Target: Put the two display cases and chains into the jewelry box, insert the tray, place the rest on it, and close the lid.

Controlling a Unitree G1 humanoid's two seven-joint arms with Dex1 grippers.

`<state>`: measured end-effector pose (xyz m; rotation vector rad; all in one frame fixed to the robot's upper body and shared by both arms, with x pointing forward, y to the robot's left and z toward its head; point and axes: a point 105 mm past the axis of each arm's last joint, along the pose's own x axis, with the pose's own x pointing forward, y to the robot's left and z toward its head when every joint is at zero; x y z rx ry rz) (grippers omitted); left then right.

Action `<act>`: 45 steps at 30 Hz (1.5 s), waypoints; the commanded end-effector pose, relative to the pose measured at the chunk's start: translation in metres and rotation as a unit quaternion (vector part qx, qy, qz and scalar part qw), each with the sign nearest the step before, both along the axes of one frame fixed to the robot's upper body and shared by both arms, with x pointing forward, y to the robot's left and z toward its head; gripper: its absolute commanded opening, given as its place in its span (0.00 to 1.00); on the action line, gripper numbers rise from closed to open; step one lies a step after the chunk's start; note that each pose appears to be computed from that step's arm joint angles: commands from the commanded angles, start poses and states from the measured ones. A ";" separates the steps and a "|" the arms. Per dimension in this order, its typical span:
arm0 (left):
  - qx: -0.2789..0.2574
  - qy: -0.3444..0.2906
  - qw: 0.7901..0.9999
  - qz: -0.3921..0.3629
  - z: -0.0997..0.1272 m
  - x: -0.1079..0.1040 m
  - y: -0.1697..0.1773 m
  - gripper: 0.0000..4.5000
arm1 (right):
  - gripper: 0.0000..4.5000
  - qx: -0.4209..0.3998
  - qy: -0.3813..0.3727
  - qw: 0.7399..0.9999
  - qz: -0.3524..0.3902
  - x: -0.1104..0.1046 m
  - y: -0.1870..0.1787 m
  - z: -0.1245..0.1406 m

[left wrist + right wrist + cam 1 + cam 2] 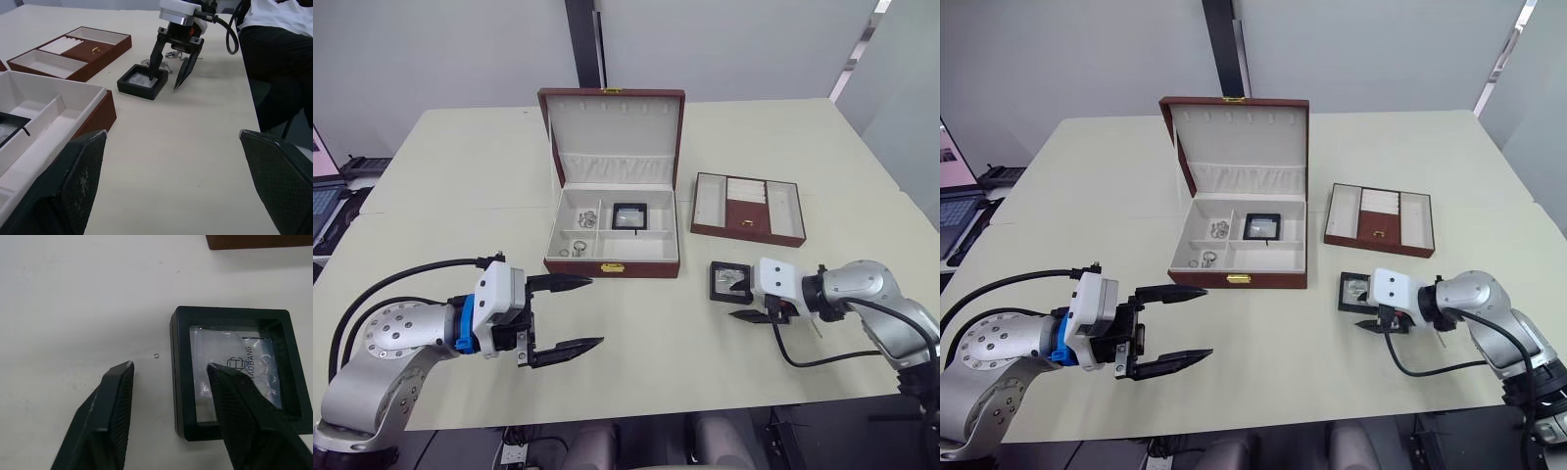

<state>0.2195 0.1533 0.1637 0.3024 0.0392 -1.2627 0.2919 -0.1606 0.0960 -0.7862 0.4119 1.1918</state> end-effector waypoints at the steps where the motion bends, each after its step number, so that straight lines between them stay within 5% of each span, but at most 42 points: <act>1: -0.004 -0.016 1.000 -0.015 0.008 -0.003 -0.008 1.00 | 0.33 -0.002 -0.023 1.000 0.006 0.005 0.001 0.009; 7: -0.002 -0.017 1.000 -0.009 0.011 -0.001 -0.006 1.00 | 0.00 0.008 -0.018 1.000 0.012 0.003 0.003 0.018; 15: 0.008 -0.015 0.999 0.051 0.017 0.001 0.015 1.00 | 0.00 0.021 0.016 0.998 0.054 -0.010 0.014 0.064; 21: 0.006 -0.003 0.993 0.116 0.023 0.004 0.035 1.00 | 0.00 0.048 0.029 0.996 0.073 0.006 0.049 0.097; 34: 0.024 -0.004 0.987 0.160 0.029 0.009 0.057 1.00 | 0.00 0.053 0.013 0.990 0.131 0.048 0.134 0.097; 45: 0.028 -0.009 0.986 0.163 0.026 0.011 0.057 1.00 | 0.00 0.039 0.021 0.990 0.137 0.064 0.151 0.086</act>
